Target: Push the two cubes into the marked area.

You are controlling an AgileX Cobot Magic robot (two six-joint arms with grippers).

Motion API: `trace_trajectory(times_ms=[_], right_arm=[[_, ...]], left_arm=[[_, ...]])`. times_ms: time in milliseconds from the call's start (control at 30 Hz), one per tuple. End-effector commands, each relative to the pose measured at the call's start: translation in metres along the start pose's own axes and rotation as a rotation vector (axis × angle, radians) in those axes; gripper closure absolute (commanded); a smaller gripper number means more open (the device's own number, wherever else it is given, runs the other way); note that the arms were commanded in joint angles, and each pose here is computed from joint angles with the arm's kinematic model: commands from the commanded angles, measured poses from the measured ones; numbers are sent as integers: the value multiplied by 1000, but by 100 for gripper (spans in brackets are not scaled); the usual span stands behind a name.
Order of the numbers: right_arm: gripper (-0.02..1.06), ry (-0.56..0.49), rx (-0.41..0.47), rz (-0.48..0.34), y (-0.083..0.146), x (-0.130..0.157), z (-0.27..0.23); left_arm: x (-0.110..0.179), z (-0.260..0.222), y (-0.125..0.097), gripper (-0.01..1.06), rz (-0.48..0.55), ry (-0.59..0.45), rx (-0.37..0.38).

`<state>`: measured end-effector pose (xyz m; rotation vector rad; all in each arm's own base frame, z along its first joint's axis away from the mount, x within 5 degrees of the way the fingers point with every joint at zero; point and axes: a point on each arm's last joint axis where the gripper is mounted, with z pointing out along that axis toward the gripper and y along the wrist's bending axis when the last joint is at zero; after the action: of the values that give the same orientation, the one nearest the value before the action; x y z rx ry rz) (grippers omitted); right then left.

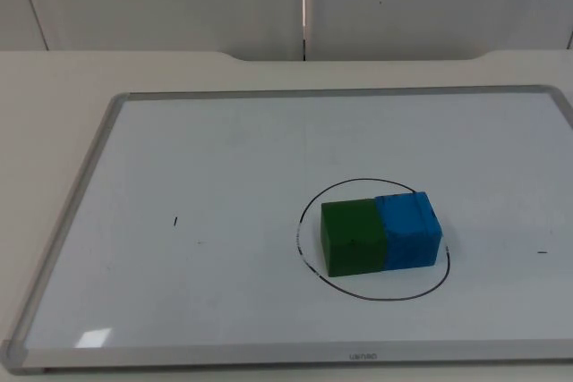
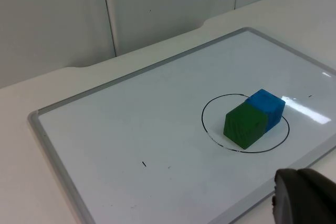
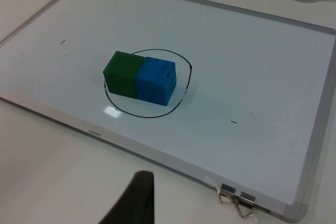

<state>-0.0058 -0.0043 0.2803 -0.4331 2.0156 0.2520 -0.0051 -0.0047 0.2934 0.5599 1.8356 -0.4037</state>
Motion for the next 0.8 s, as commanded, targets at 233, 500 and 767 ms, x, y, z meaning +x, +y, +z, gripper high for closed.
trace_trajectory(times_ms=[233, 500, 767], right_arm=[[-1, -6, 3, 2, 0, 0, 0], [-1, -6, 3, 2, 0, 0, 0], [-1, -6, 3, 2, 0, 0, 0]], left_arm=[[1, 0, 0, 105, -1, -4, 2], [1, 0, 0, 84, -1, -4, 2], [1, 0, 0, 21, -1, -4, 2]])
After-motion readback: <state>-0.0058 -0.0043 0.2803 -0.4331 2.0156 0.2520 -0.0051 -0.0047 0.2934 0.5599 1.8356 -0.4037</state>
